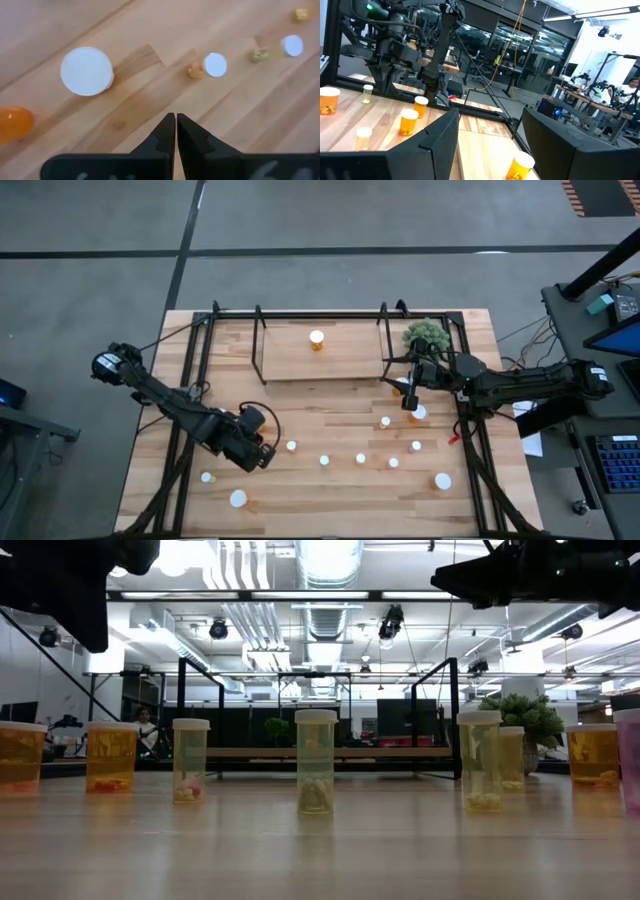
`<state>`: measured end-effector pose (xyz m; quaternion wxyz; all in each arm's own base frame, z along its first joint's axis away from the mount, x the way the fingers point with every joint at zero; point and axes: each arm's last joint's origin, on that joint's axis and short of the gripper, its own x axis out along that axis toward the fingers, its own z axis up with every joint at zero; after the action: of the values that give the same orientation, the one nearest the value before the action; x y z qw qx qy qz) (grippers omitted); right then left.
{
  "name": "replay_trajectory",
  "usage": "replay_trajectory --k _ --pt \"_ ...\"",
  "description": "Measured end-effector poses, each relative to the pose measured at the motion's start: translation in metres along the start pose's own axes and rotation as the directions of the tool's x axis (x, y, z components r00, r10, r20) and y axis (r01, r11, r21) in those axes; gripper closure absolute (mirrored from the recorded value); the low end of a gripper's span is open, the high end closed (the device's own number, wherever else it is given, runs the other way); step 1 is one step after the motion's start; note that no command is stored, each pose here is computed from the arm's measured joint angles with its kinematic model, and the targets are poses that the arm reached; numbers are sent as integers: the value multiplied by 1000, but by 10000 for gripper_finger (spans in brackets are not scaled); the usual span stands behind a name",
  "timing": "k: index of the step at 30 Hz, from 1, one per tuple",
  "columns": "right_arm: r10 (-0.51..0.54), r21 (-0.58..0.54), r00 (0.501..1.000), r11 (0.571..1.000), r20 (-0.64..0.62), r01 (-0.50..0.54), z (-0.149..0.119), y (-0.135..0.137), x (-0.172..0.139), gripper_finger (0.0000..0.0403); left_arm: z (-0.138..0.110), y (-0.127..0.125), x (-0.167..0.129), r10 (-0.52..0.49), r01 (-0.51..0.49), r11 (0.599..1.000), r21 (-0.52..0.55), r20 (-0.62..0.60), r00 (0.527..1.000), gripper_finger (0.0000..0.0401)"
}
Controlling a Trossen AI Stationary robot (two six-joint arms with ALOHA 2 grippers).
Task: Pick and place medicine bottles onto shelf by color
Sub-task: Put the small yellow pill bottle on the shelf
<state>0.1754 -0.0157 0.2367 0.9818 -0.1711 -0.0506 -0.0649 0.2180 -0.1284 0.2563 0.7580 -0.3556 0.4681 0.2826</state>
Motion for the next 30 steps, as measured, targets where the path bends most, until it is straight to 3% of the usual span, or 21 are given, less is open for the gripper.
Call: replay_trajectory --k 4,8,11,14,16,20,30 --pt "0 0 1000 1000 0 0 0 0 0 193 2 -10 0 -96 91 989 113 40 995 388" --pt "0 0 1000 1000 0 0 0 0 0 193 1 -28 9 -204 168 922 350 68 977 339" --pt "0 0 1000 1000 0 0 0 0 0 193 -2 -42 24 -241 165 852 496 91 966 292" --pt "0 0 1000 1000 -1 0 0 0 0 193 -6 -48 43 -178 58 804 592 147 973 248" --pt "1 0 1000 1000 -1 -1 0 0 0 193 -8 -51 55 -140 -1 776 631 174 975 225" --pt "1 0 1000 1000 -4 -1 0 0 0 193 -12 -55 70 -97 -44 759 650 179 979 199" --pt "2 3 1000 1000 -4 -2 0 0 0 193 -13 -53 85 -39 -146 755 639 267 963 196"
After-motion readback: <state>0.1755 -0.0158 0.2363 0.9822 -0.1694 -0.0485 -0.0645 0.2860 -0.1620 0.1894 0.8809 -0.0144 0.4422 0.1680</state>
